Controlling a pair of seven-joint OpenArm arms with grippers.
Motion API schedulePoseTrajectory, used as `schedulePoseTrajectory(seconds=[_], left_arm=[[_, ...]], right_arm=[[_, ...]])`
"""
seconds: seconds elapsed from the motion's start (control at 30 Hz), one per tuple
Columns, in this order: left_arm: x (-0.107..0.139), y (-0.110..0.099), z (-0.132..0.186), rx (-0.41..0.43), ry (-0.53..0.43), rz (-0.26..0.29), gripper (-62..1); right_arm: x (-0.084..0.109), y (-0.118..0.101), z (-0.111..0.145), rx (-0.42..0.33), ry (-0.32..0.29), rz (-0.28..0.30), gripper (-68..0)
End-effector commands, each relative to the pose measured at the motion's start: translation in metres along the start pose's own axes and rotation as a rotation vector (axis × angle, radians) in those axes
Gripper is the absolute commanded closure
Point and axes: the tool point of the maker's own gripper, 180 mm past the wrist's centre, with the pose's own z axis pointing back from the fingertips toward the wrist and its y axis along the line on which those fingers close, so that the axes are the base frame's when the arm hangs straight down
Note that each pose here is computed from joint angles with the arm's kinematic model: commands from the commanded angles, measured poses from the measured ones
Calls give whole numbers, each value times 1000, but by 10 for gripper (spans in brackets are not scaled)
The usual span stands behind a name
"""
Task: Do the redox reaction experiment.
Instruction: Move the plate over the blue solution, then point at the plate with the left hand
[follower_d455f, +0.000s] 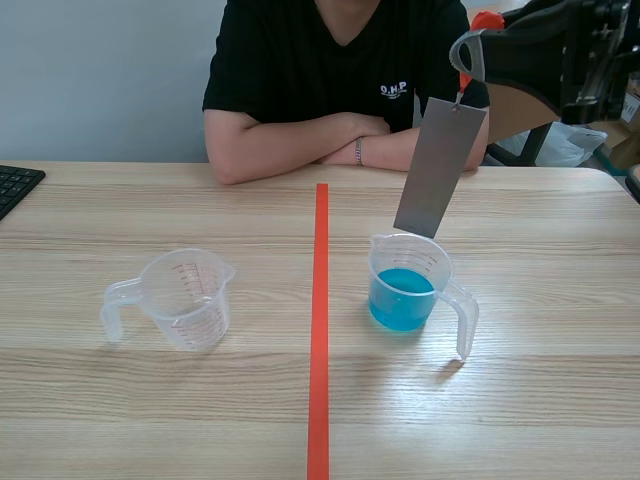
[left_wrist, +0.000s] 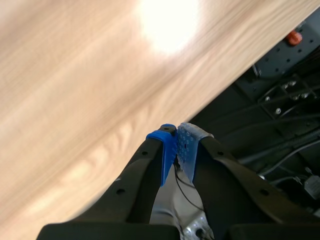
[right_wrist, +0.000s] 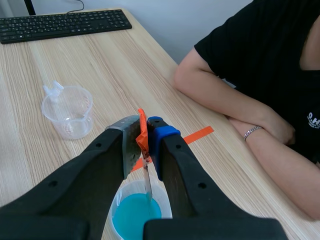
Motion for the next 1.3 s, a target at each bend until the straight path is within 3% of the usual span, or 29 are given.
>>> schedulePoseTrajectory(seconds=[0.0, 0.1, 0.3, 0.63, 0.83, 1.27], left_arm=[[22, 3, -4, -16, -67, -32, -47], [55, 10, -8, -38, -156, -85, -47], [122, 34, -16, 12, -334, -164, -47], [218, 41, -14, -24, -576, -300, -47], [249, 37, -24, -36, -648, -336, -47], [291, 4, -90, -46, -687, -399, -47]], right_arm=[[13, -4, 2, -11, -36, 16, -15], [13, -4, 2, -11, -36, 16, -15], [13, -4, 2, -10, -36, 15, -15], [12, -4, 1, -9, -34, 14, -15], [12, -3, 1, -9, -35, 13, -15], [11, -2, 0, -7, -32, 8, -15]])
